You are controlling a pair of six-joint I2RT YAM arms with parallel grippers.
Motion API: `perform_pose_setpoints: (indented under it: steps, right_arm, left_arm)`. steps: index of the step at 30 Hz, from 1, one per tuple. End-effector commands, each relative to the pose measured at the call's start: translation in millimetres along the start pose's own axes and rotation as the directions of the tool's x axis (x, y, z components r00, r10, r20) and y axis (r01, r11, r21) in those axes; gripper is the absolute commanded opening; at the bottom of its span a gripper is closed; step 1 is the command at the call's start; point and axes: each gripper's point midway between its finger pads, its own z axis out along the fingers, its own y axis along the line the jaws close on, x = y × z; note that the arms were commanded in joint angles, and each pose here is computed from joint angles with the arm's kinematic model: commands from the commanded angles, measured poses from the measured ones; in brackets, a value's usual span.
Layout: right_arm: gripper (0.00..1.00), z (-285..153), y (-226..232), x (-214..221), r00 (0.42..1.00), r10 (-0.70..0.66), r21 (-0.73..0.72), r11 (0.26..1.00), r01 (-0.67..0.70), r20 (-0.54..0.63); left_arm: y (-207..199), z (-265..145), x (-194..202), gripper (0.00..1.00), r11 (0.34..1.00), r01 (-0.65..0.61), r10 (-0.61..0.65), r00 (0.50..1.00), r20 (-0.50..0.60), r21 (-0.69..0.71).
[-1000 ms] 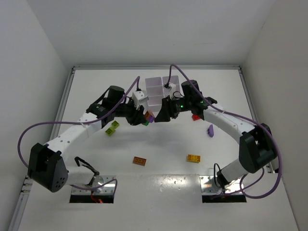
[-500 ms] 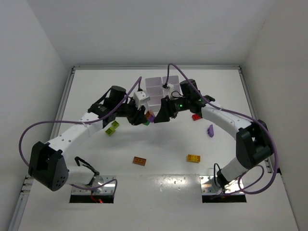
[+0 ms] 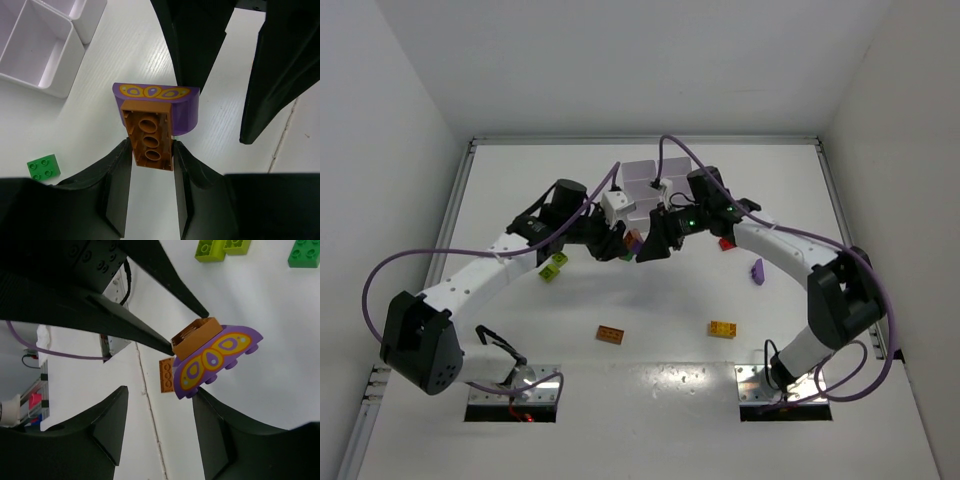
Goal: Sort the legos into containers by color
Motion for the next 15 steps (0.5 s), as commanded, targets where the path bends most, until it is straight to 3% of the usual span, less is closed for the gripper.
perform_pose_setpoints:
  steps: [1, 6, 9, 12, 15]
  right_arm:
    - [0.54, 4, 0, -28, 0.997, -0.064, 0.012, 0.998, 0.063, 0.050]
    - [0.56, 5, -12, -34, 0.997, -0.018, 0.057, 0.998, 0.014, 0.071]
    - [0.51, 4, -20, -36, 0.997, 0.007, 0.083, 0.996, -0.014, 0.083]
    - [0.39, 3, -22, -42, 0.995, -0.008, 0.099, 0.995, -0.001, 0.097]
    - [0.37, 2, -35, -43, 0.994, 0.001, 0.149, 0.989, -0.017, 0.107]
  left_arm:
    - [-8, 0, -29, 0.00, 0.998, -0.056, 0.055, 0.996, 0.070, 0.022]
    - [-11, 2, -29, 0.00, 0.997, -0.070, 0.068, 0.995, 0.070, 0.029]
    - [-11, 2, -29, 0.00, 0.997, -0.070, 0.068, 0.995, 0.070, 0.029]
    - [-12, 3, -29, 0.00, 0.996, -0.085, 0.083, 0.994, 0.067, 0.027]
    - [-16, 4, -28, 0.00, 0.995, -0.094, 0.092, 0.994, 0.059, 0.037]
